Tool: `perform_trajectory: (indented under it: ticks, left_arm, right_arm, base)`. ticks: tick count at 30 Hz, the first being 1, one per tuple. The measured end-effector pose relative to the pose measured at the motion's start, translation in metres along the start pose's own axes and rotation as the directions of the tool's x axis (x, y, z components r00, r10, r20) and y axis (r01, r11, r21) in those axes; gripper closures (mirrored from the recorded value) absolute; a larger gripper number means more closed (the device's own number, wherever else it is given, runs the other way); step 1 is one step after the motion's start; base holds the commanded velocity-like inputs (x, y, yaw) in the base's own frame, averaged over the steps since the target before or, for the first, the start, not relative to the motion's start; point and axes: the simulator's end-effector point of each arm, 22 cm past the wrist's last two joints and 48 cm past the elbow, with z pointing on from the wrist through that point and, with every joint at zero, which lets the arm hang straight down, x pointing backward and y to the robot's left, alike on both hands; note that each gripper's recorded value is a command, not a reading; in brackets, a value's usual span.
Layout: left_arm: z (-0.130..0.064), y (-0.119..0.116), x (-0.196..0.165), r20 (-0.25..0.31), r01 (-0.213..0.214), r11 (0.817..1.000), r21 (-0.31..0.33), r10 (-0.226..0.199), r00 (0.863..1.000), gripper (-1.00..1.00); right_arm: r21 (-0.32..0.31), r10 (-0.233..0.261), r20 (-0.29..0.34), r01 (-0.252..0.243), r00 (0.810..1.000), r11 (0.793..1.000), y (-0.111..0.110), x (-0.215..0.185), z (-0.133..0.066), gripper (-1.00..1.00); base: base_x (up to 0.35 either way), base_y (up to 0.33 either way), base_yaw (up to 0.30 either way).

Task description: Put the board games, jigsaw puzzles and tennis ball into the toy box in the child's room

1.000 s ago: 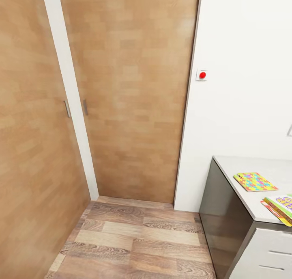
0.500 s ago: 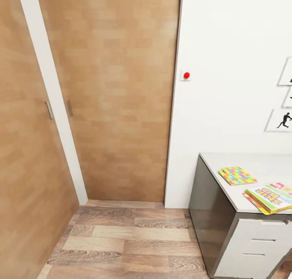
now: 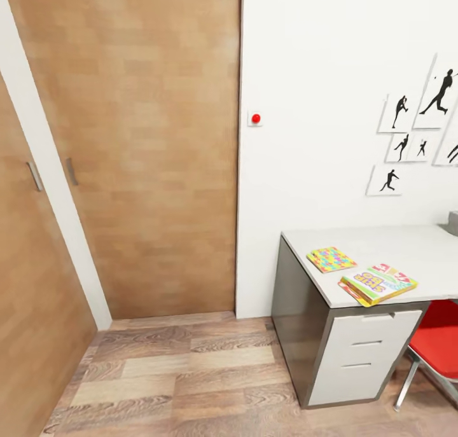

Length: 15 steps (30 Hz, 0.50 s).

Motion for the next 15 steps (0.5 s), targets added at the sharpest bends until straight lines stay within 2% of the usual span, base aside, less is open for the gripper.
perform_trajectory:
  ticks: [6, 15]
  left_arm:
    - [0.0, -0.0003, -0.0001, 0.0, -0.001, 1.0, 0.0, 0.001, 1.0, -1.0]
    - [-0.0001, 0.0006, -0.0001, 0.001, 0.001, 1.0, -0.001, -0.001, 1.0, -1.0]
  right_arm:
    - [0.0, 0.001, 0.0, -0.001, 1.0, 1.0, 0.0, 0.0, 0.0, -1.0]
    - [0.001, 0.002, 0.0, -0.002, 1.0, 1.0, -0.0009, 0.0, -0.0001, -1.0]
  base:
    - [-0.183, 0.0, -0.279]
    - [-0.042, 0.0, -0.279]
